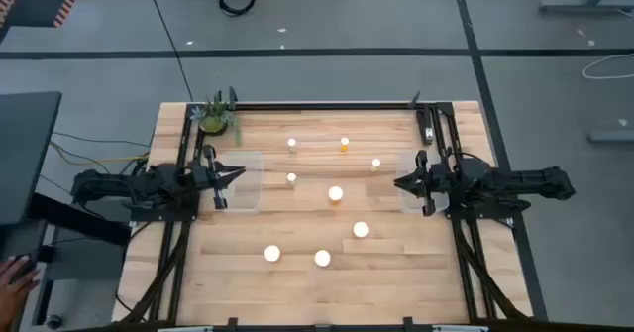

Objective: Pick and place medicine bottles into bin by pill shape (circle, oval)

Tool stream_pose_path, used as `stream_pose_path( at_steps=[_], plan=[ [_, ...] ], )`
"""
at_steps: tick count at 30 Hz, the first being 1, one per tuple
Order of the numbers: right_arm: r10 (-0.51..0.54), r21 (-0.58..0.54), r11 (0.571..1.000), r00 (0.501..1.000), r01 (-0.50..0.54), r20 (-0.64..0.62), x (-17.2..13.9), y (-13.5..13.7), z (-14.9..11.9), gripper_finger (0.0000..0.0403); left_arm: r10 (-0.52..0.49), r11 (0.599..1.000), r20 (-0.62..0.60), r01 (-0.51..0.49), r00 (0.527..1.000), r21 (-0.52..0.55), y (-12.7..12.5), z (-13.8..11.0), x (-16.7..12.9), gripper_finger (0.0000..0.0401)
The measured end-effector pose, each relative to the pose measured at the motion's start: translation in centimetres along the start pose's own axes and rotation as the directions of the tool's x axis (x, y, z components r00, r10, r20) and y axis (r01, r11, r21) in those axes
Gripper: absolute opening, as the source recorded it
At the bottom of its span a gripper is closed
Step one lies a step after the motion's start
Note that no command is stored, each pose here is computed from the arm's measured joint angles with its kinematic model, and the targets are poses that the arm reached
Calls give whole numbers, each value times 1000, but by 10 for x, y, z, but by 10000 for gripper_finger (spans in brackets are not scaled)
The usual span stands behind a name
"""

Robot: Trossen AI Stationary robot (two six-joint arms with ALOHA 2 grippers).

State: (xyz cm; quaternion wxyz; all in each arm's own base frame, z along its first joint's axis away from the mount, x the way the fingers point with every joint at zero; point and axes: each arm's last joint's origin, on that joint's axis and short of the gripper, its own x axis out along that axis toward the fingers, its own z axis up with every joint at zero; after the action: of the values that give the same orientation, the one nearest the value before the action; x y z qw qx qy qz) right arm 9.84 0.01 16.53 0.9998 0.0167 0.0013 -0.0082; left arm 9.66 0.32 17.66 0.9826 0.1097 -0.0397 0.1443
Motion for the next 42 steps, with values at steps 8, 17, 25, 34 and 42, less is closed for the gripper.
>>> stream_pose_path(
  at_steps=[8,17,25,34,42],
  plan=[
    [0,0,1000,1000,0,0,0,0,0,46,0,1000,0,0,1000,0,0,0,0,32],
    [0,0,1000,1000,0,0,0,0,0,46,0,1000,0,0,1000,0,0,0,0,35],
    [0,0,1000,1000,0,0,0,0,0,46,0,1000,0,0,1000,0,0,0,0,34],
    [0,0,1000,1000,0,0,0,0,0,46,0,1000,0,0,1000,0,0,0,0,33],
    [0,0,1000,1000,0,0,0,0,0,46,0,1000,1,0,1000,0,0,0,0,36]
  ],
)
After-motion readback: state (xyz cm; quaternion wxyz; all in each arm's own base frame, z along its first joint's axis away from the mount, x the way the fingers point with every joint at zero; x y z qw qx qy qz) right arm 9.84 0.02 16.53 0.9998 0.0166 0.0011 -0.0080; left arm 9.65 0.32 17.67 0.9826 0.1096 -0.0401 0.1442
